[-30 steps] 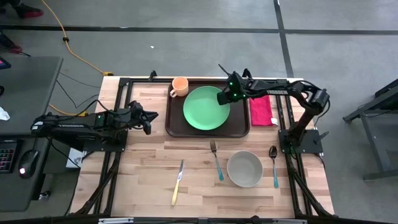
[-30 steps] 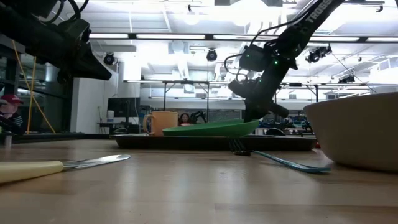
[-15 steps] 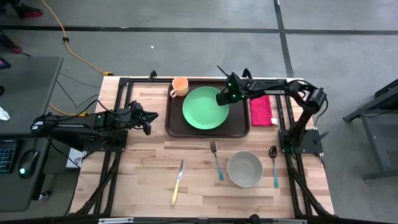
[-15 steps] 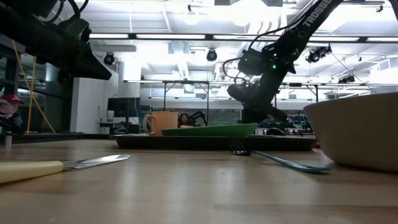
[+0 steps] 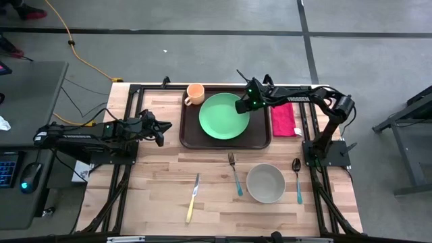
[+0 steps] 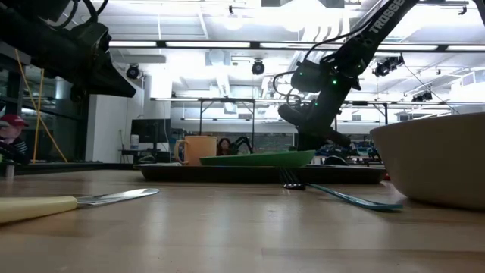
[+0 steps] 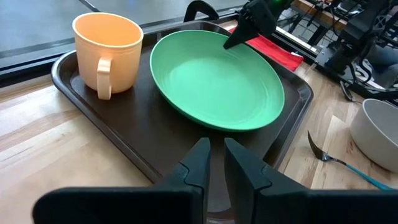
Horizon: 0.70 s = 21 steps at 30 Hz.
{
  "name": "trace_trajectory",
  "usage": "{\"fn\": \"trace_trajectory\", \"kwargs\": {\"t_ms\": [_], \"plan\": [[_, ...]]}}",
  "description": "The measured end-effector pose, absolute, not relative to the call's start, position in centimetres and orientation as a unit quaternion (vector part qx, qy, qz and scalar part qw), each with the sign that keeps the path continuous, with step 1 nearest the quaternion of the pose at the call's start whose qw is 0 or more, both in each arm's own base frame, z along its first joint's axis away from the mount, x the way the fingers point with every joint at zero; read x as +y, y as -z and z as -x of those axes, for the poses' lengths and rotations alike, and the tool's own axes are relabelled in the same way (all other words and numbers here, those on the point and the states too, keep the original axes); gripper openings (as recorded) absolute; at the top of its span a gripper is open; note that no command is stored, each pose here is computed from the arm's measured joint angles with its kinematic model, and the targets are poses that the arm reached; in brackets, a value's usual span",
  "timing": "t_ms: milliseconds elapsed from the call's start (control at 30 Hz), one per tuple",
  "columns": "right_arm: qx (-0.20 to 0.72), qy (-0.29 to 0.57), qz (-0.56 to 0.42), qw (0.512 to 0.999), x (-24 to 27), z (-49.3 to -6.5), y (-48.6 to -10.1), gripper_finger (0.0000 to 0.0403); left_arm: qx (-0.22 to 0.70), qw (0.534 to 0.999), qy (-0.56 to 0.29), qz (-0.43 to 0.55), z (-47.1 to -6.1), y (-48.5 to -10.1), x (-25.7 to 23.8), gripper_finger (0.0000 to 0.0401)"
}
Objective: Set up tray
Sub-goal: Put the green plate on the brown serving tray to the bottom right of the yellow mug
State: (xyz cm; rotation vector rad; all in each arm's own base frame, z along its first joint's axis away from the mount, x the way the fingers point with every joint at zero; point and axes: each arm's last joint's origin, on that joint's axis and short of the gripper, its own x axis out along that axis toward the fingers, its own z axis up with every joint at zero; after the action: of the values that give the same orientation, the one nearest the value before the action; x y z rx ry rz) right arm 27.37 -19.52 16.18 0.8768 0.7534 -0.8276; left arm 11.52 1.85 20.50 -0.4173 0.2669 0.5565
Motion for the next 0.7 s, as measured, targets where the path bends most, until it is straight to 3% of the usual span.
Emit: {"fn": "trace_trajectory", "kwargs": {"t_ms": [433, 700], "plan": [[0.346, 0.380, -0.402, 0.758, -19.51, -27.37, -16.17, 0.0047, 0.130, 0.931, -0.272, 0.204, -11.52, -20.50, 1.85, 0.0076], [0.347, 0.377, -0.404, 0.758, -19.49, -27.37, -16.17, 0.0055, 0.130, 0.931, -0.272, 0.204, -11.51, -20.50, 1.85, 0.0076]]}}
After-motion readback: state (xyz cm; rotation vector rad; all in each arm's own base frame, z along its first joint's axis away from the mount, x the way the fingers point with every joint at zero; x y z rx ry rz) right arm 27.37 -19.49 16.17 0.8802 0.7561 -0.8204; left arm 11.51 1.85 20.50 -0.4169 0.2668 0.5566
